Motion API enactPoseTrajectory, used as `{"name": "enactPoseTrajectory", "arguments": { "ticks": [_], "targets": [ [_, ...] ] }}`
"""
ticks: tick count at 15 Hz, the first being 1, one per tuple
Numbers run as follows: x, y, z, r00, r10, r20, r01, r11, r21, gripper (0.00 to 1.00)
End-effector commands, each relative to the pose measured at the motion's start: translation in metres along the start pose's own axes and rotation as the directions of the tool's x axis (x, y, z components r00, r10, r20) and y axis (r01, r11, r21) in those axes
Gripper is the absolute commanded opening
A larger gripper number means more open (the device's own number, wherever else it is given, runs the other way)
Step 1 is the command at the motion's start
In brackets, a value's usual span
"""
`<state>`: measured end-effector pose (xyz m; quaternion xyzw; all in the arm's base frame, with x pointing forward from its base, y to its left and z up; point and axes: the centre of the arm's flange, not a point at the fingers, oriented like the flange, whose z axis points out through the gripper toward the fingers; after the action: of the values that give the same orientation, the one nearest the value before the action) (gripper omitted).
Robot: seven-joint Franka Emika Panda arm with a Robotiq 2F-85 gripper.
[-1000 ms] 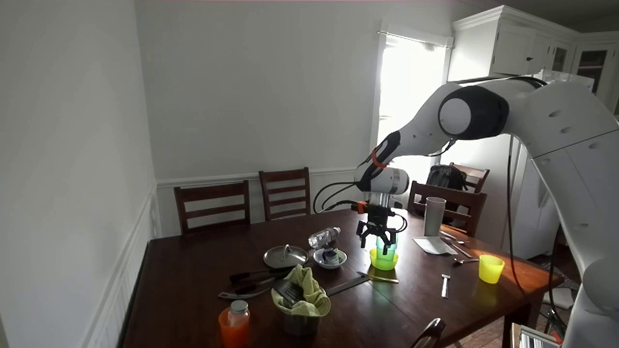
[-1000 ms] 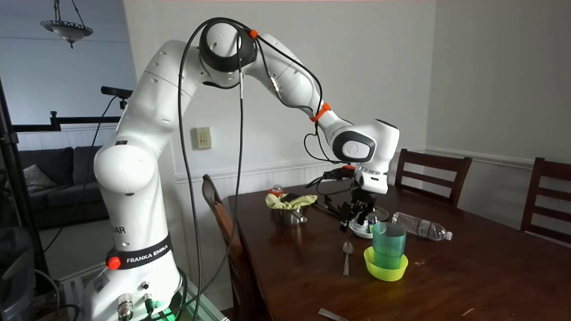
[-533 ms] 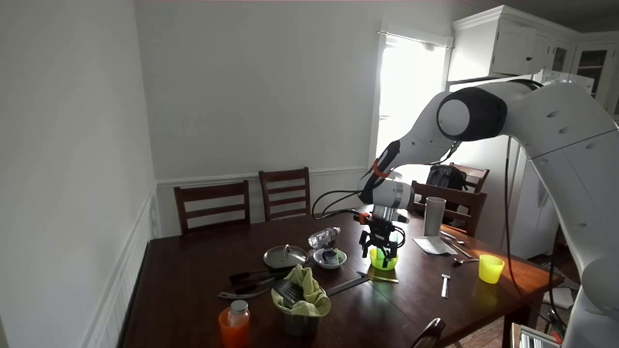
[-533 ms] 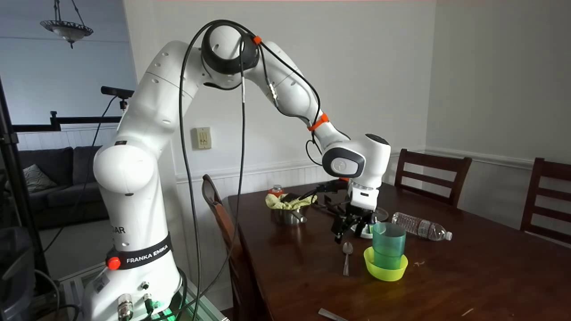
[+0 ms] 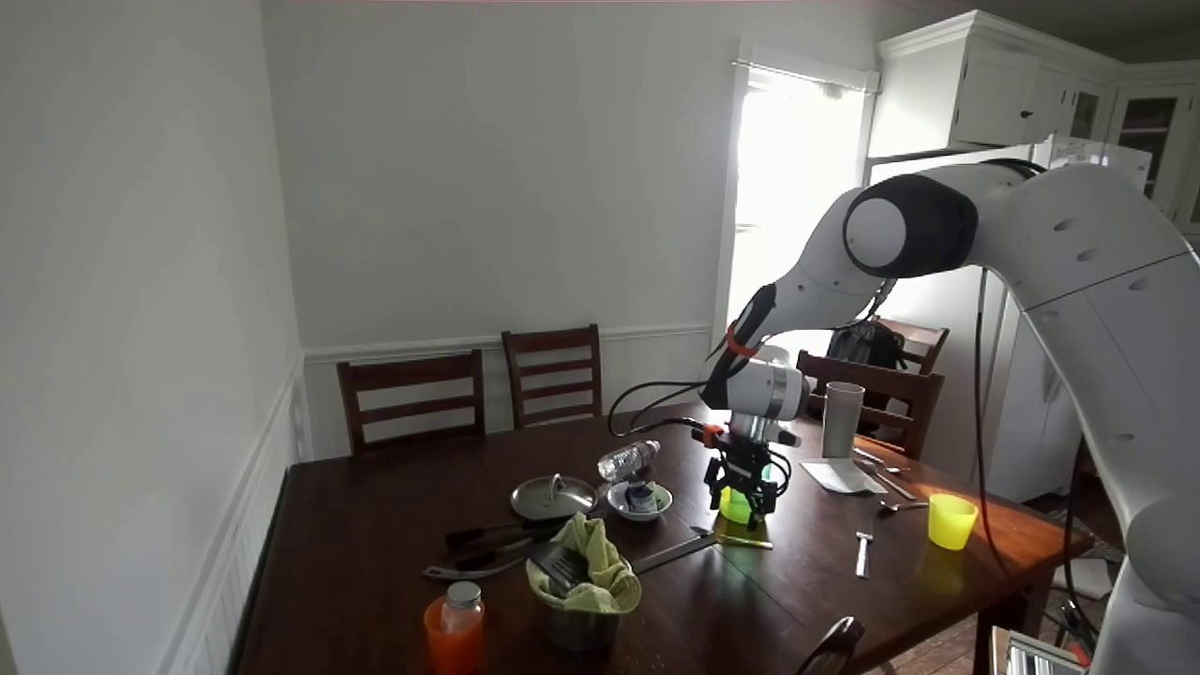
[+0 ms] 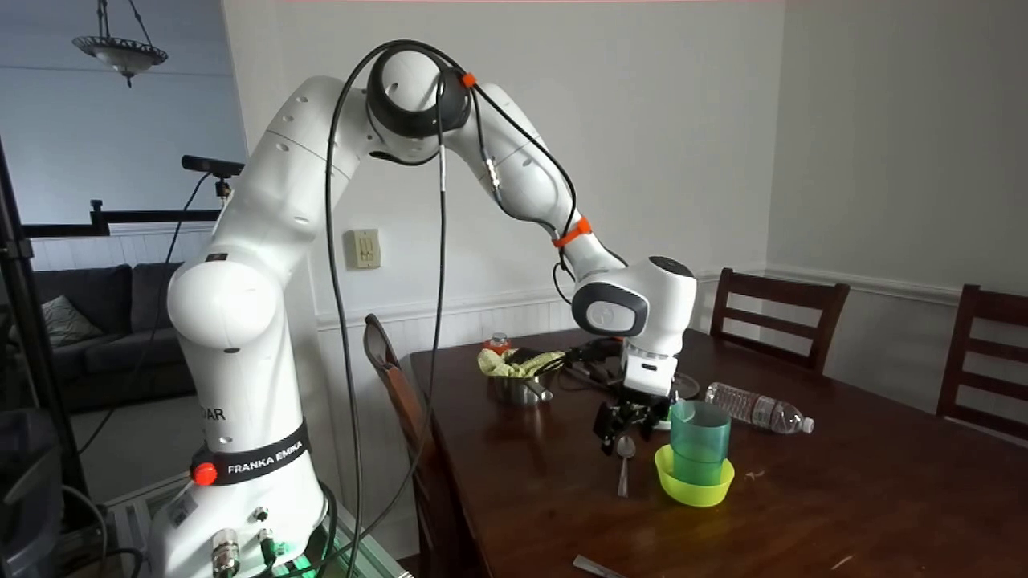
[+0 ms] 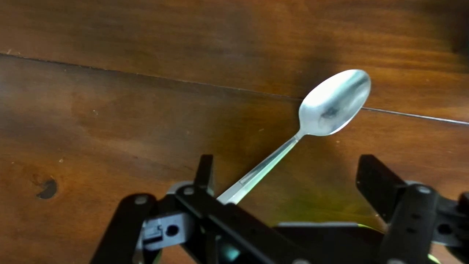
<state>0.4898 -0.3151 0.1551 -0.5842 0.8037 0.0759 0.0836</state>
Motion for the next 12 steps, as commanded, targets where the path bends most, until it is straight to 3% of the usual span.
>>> {"name": "enactPoseTrajectory", "arguments": {
  "ticks": [1,4,5,8,9,10,12],
  "targets": [
    [0.006,0.005,0.012,0.999,0.045,0.024,-0.046,0.999,0.019,0.92],
    [0.01,0.006,0.02,0.998,0.055,0.03,-0.055,0.998,0.007,0.84],
    [0.01,0.007,0.023,0.998,0.056,0.031,-0.056,0.998,0.004,0.74],
    [0.01,0.006,0.028,0.998,0.049,0.028,-0.049,0.999,-0.003,0.69],
    [0.01,0.006,0.029,0.998,0.048,0.029,-0.048,0.999,-0.005,0.72],
    [0.009,0.005,0.03,0.998,0.046,0.03,-0.046,0.999,-0.006,0.67],
    [0.009,0.004,0.032,0.999,0.043,0.028,-0.043,0.999,-0.008,0.43]
  ]
}}
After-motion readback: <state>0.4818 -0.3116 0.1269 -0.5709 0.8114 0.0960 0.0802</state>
